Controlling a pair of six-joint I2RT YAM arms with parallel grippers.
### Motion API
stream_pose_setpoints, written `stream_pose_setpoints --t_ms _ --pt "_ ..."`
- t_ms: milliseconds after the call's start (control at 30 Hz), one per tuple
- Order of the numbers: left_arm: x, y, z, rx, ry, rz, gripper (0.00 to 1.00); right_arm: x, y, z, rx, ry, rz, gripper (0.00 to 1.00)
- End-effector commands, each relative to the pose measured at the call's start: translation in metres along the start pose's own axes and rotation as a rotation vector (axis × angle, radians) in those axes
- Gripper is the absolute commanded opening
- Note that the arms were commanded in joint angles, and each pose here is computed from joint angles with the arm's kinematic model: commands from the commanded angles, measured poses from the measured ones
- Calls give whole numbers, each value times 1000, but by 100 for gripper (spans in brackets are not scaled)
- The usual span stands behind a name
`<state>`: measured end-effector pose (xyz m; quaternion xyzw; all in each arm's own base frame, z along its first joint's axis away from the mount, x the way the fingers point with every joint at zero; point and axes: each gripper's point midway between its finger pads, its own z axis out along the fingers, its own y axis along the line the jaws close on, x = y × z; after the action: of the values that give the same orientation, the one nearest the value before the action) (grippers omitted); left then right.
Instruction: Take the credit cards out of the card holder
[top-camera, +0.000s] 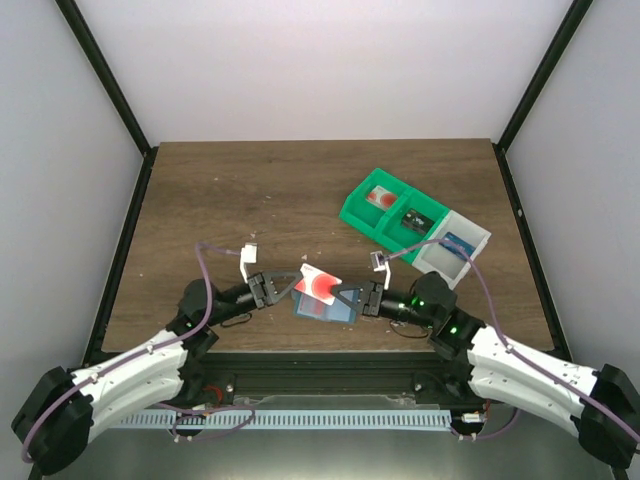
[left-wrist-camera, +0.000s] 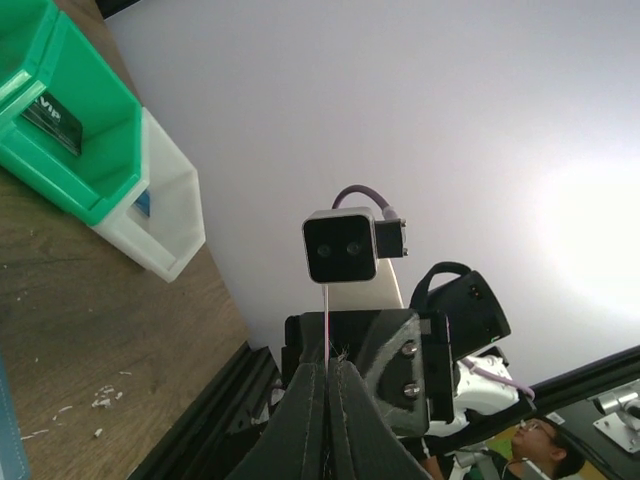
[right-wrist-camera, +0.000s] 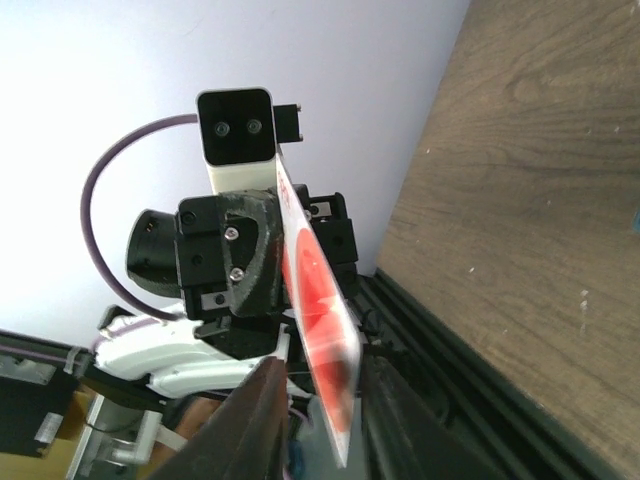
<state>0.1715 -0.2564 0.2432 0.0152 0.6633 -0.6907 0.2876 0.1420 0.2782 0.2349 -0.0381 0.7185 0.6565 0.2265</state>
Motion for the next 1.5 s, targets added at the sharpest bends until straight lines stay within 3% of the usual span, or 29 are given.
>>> stream_pose_setpoints --t_ms 0,100,167,267,367,467,733,867,1100,1267,1467 --pt "-5 -14 0 55 -19 20 0 -6 15 3 -51 -20 -22 16" --pt "-8 -15 -1 43 -29 33 0 -9 17 3 -57 -30 -22 1" --pt "-11 -9 -1 -1 -44 35 6 -14 15 3 -17 -49 -42 0" --pt "-14 -2 -2 -83 -40 54 47 -27 21 0 56 -84 -111 0" --pt "-24 -2 -6 -166 -70 100 78 -41 26 -7 129 -126 -186 0" --pt "-35 -5 -11 -241 -95 182 99 -59 18 -16 245 -190 -247 1" --pt "-52 18 -30 -604 -13 399 100 -127 1 -37 469 -287 -362 1" --pt "-53 24 -42 -687 25 476 100 -166 -22 -33 571 -260 -376 1" --pt "-48 8 -53 -628 4 512 100 -223 -90 -47 742 -250 -316 1" --pt "-53 -2 -59 -617 -35 528 100 -245 -151 -54 809 -204 -157 0" --pt "-55 -13 -68 -602 -84 514 100 -268 -178 -48 841 -218 -11 0"
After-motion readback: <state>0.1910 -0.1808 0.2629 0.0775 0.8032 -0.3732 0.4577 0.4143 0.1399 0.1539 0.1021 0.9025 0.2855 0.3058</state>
